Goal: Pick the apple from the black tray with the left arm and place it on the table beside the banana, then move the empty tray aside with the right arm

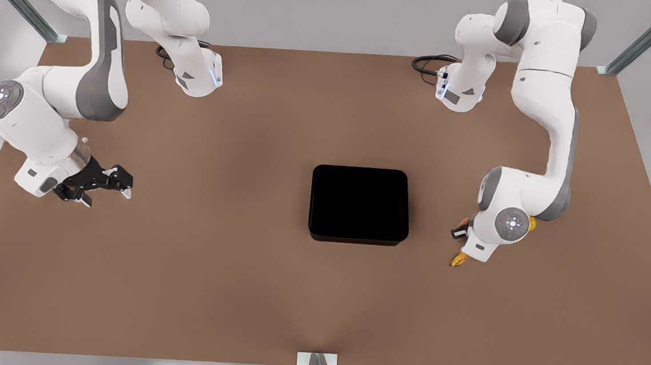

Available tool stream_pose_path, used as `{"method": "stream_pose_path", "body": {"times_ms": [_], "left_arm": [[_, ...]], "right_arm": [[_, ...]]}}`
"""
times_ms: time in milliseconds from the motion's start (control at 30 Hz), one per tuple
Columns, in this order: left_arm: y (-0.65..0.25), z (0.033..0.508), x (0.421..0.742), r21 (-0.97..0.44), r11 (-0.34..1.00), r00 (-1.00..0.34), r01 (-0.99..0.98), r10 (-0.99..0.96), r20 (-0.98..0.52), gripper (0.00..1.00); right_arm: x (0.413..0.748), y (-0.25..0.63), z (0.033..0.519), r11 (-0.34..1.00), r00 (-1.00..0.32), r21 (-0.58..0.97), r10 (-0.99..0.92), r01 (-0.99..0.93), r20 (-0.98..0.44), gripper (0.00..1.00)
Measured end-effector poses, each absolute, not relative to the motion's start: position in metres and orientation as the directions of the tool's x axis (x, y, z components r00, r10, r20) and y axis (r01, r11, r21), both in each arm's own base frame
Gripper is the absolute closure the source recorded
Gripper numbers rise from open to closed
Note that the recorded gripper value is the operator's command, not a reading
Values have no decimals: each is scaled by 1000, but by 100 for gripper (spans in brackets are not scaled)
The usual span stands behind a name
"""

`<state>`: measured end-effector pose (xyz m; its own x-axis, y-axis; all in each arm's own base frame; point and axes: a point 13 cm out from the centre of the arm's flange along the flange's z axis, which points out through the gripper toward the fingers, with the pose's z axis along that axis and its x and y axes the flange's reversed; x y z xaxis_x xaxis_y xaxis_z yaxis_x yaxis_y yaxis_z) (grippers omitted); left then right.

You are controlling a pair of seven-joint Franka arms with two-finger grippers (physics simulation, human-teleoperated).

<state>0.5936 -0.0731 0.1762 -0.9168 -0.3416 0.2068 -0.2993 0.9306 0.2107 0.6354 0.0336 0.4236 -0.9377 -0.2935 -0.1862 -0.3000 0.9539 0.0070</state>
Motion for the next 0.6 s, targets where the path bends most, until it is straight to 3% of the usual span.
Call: {"method": "stream_pose_path", "body": {"times_ms": [133, 300, 333, 367, 467, 533, 567, 600], "left_arm": [[1, 135, 586, 201, 940, -912, -275, -321, 256, 28], [53, 92, 593, 167, 966, -941, -197, -235, 245, 27], [62, 84, 597, 165, 970, -949, -180, -215, 232, 18], [68, 80, 601, 162, 974, -956, -160, -194, 220, 0], [78, 76, 612, 153, 983, -974, -101, -129, 185, 0], [78, 83, 621, 146, 987, -983, -68, -91, 158, 0], [69, 112, 643, 126, 990, -991, -68, -82, 110, 0], [53, 180, 692, 94, 993, -997, -73, -74, 12, 0]], "right_arm": [[609, 168, 466, 894, -880, 9, -439, -448, -184, 0], [537, 312, 447, 838, -835, 14, -542, -545, -93, 0], [524, 332, 437, 835, -833, 19, -548, -550, -71, 0], [517, 350, 426, 842, -843, 35, -536, -538, -50, 0], [494, 410, 382, 876, -878, 76, -478, -476, 8, 0], [502, 418, 341, 923, -924, 94, -379, -374, 42, 0], [509, 420, 319, 944, -946, 102, -319, -312, 59, 0], [515, 424, 304, 961, -963, 111, -260, -252, 66, 0]]}}
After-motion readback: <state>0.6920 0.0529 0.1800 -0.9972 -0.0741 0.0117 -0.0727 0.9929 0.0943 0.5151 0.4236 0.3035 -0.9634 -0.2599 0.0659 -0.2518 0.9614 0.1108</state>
